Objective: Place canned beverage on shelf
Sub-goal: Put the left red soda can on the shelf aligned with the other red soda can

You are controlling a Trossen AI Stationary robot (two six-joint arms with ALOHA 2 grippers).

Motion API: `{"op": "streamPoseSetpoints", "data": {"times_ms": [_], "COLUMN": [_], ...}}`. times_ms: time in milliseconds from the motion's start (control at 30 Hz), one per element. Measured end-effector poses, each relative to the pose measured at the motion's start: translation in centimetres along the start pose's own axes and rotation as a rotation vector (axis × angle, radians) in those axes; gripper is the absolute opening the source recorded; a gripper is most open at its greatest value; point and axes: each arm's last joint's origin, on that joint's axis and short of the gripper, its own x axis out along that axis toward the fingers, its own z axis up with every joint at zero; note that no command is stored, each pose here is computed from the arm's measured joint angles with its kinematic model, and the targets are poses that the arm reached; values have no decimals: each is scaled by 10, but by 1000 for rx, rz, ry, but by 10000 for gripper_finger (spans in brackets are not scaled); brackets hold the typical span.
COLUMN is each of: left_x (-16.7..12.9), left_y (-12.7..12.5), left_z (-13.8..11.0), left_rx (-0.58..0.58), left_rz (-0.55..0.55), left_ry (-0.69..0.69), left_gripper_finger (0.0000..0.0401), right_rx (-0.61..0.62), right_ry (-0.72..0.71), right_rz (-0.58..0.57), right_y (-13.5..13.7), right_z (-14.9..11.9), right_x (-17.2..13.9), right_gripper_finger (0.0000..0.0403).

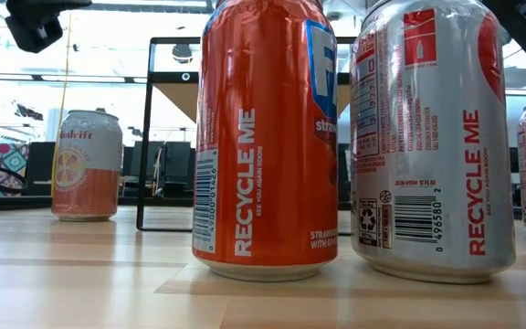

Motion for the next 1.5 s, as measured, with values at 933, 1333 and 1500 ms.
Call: {"op": "streamPoseSetpoints", "data": {"times_ms": [933, 1333, 1500], "left_x": [0, 0, 0], "left_y": [2, 1, 1], "left_z": [-1, -1, -2], "left_rx": [6, -27, -21], "left_rz": [14, 10, 13], "left_ry": [10, 12, 12], "left_gripper_finger": [251, 251, 251], "right_rx": [14, 6, 47], "right_ry": [171, 135, 254], "right_rz": [-66, 22, 68], "right_y": [-9, 19, 19], "right_z": [-27, -1, -15], "right_x": [42, -15, -27], "right_gripper_finger": [0, 0, 0]}}
